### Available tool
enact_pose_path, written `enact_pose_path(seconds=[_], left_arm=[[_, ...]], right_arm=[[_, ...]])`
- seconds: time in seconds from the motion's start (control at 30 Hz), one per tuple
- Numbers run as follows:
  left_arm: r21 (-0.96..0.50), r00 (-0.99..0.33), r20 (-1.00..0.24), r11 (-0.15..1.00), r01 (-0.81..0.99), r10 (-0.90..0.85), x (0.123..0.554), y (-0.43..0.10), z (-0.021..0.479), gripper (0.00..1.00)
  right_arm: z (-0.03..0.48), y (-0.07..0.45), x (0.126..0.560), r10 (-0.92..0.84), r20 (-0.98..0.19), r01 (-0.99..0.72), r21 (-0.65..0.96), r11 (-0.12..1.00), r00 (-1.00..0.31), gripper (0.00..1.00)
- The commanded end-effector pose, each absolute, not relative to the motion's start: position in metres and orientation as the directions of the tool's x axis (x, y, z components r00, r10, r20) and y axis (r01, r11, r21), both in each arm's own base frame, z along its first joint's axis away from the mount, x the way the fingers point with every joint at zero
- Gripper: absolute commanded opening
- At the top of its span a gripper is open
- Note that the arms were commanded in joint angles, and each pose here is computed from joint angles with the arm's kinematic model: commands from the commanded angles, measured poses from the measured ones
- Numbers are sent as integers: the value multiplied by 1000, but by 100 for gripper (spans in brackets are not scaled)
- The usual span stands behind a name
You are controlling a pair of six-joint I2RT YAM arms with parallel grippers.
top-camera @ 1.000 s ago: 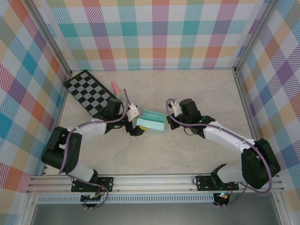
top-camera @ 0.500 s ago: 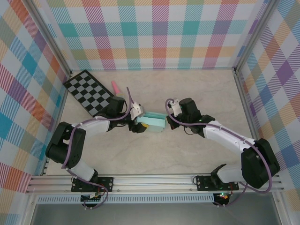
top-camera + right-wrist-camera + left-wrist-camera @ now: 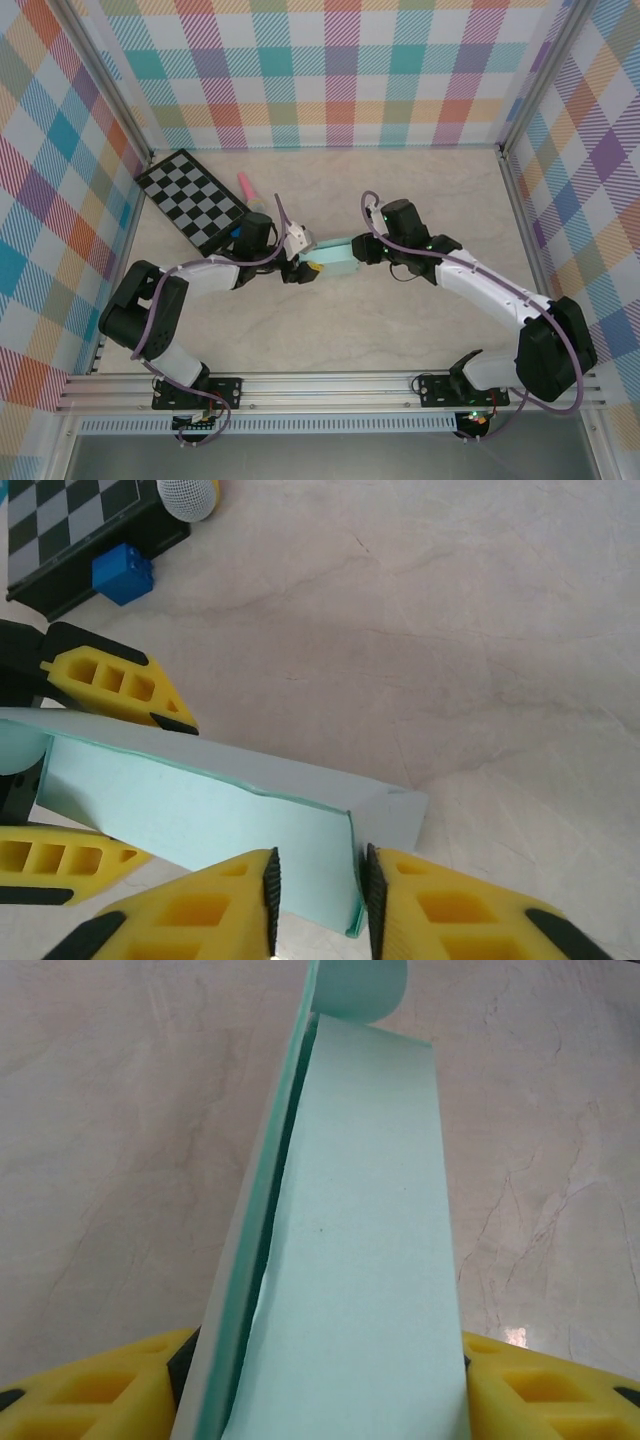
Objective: Fold the paper box
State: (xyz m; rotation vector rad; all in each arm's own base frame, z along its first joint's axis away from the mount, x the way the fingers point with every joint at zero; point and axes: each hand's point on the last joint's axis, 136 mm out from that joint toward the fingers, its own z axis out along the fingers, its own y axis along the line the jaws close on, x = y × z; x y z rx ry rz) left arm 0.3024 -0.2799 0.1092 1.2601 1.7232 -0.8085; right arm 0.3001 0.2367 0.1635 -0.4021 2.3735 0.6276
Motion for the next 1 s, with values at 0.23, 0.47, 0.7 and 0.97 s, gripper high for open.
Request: enact_pose_path(seconds=[0.23,0.47,0.7,0.97], left_arm=[[2,-110,-905,264,965,410,302,-293,109,56],[9,-94,-895,230,973,436,296,-301,104,57],[12,-85,-886,206,979,456,291,-302,98,57],[18,-81,-880,204,979,468,292,-302,96,57]], right_arm=[[188,190,296,-21,-428,-243,473,847,-904,59],[184,186,315,187,-69,88,694,715,-980,54],[176,209,334,155,56,143,754,641,-986,59],[165,225,318,103,142,175,771,612,-984,59]])
